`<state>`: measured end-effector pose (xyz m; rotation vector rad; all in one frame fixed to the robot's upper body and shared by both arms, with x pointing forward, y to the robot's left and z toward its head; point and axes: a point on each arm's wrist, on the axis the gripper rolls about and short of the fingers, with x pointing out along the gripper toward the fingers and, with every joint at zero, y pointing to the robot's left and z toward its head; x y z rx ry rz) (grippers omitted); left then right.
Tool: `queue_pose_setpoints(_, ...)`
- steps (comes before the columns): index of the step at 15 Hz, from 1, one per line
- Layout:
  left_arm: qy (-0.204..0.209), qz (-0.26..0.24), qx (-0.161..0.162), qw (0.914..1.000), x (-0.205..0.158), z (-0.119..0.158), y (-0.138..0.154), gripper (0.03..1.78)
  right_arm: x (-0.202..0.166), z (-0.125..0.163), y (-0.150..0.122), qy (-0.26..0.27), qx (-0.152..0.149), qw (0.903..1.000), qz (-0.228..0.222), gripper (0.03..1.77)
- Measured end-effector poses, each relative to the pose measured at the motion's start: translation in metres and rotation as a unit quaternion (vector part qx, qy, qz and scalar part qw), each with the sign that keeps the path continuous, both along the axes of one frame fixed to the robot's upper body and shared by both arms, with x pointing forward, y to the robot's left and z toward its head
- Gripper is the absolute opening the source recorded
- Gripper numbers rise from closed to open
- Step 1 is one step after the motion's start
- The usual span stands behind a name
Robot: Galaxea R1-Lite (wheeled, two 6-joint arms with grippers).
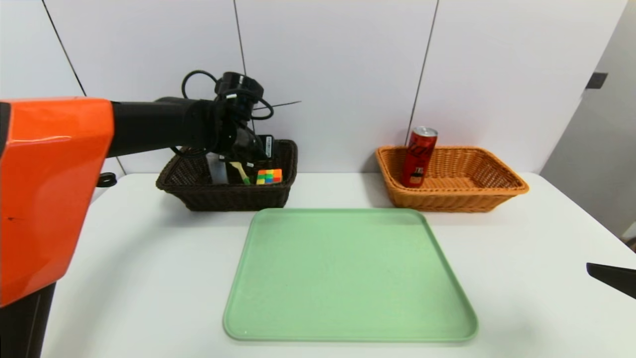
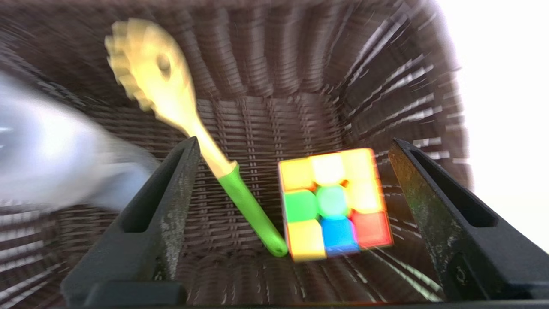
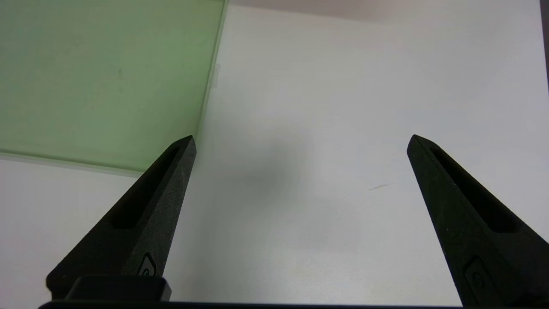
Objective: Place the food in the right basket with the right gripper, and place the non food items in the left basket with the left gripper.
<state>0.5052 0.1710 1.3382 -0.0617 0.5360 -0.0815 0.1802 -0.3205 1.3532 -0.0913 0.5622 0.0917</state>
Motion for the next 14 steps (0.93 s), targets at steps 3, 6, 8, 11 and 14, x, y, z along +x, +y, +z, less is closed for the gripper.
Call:
queue_pose_setpoints(3,-0.031,-0.006,0.001,0.9995,-0.038,0.053,0.016,1.62,0.0,0.003,0.0,-0.007,0.003,1.0,0.002,1.7)
queue_pose_setpoints(6,-0.052,-0.019,0.003,0.9985,-0.094,0.106,0.039,1.64,0.0,0.004,0.0,-0.008,0.006,0.9999,0.006,1.7)
queue_pose_setpoints(8,-0.046,-0.027,-0.002,0.9986,-0.138,0.13,0.061,1.66,0.0,0.004,0.001,-0.005,0.006,0.9999,0.009,1.7)
queue_pose_setpoints(11,-0.045,-0.038,-0.009,0.9982,-0.207,0.149,0.091,1.67,0.003,0.005,0.004,-0.002,0.01,0.9995,0.03,1.7)
queue_pose_setpoints(14,-0.051,-0.03,-0.013,0.9982,-0.275,0.146,0.117,1.67,0.012,0.014,0.008,0.002,0.016,0.9988,0.046,1.7)
